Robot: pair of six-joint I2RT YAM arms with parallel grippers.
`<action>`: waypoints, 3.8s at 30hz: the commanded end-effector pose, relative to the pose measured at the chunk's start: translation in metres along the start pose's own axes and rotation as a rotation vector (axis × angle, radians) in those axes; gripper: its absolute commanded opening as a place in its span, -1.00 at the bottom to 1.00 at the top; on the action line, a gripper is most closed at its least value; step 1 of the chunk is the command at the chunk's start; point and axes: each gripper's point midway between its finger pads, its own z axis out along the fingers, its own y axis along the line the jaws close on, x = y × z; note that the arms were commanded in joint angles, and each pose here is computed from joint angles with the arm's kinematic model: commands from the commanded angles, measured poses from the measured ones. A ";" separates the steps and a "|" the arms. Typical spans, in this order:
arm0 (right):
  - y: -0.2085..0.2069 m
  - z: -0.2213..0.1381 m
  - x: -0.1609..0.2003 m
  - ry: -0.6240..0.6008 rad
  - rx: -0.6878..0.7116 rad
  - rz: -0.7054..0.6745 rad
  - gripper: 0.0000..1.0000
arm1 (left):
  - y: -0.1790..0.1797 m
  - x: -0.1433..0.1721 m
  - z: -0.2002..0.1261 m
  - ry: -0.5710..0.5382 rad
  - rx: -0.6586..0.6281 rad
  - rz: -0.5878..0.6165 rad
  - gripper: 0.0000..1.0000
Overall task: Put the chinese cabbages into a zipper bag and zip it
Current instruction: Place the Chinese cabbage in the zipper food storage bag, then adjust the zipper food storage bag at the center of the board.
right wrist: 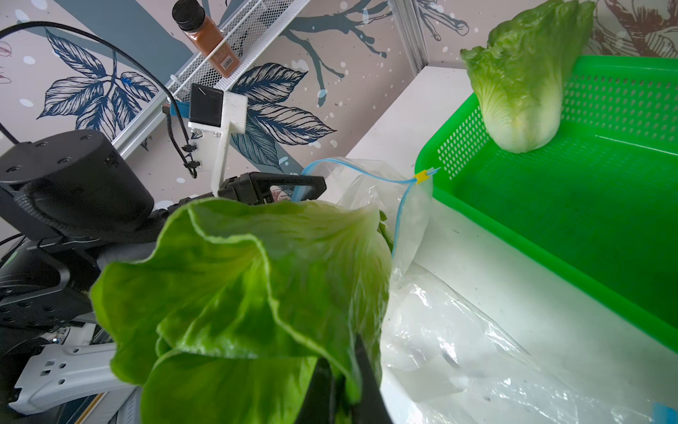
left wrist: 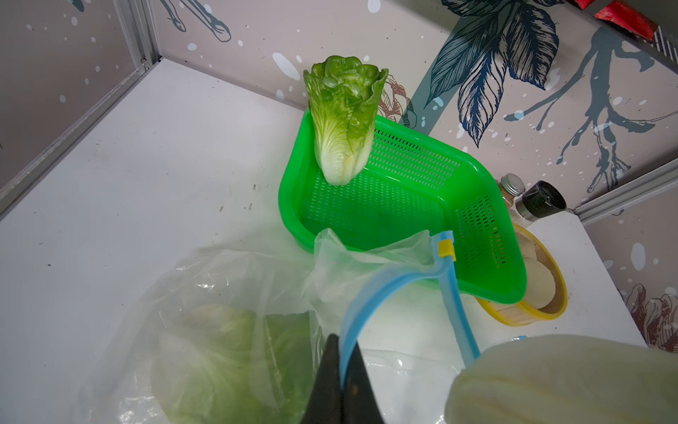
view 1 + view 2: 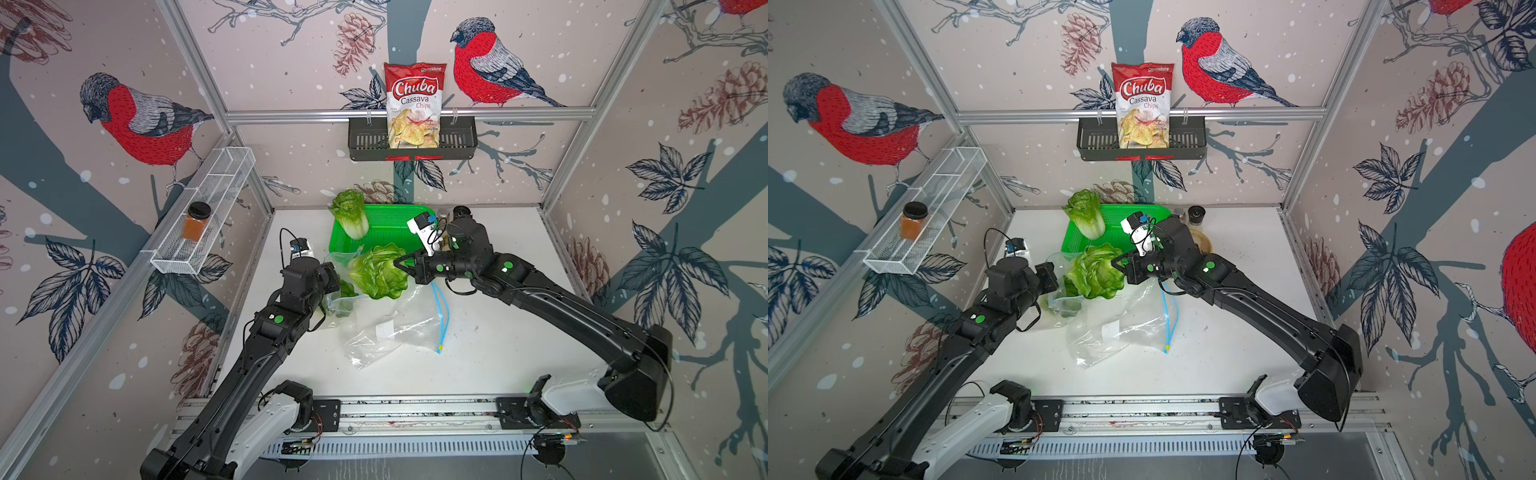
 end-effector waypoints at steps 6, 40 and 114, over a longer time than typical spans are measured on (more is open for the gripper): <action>0.011 0.014 0.000 -0.009 -0.054 -0.006 -0.94 | -0.008 -0.014 -0.006 -0.049 0.037 -0.028 -0.99; 0.012 0.101 0.000 -0.007 0.250 -0.237 -0.90 | -0.026 -0.032 -0.031 -0.066 0.131 -0.053 -1.00; -0.027 0.119 0.121 0.210 -0.008 0.516 -0.45 | -0.018 -0.026 -0.021 -0.085 0.099 -0.098 -1.00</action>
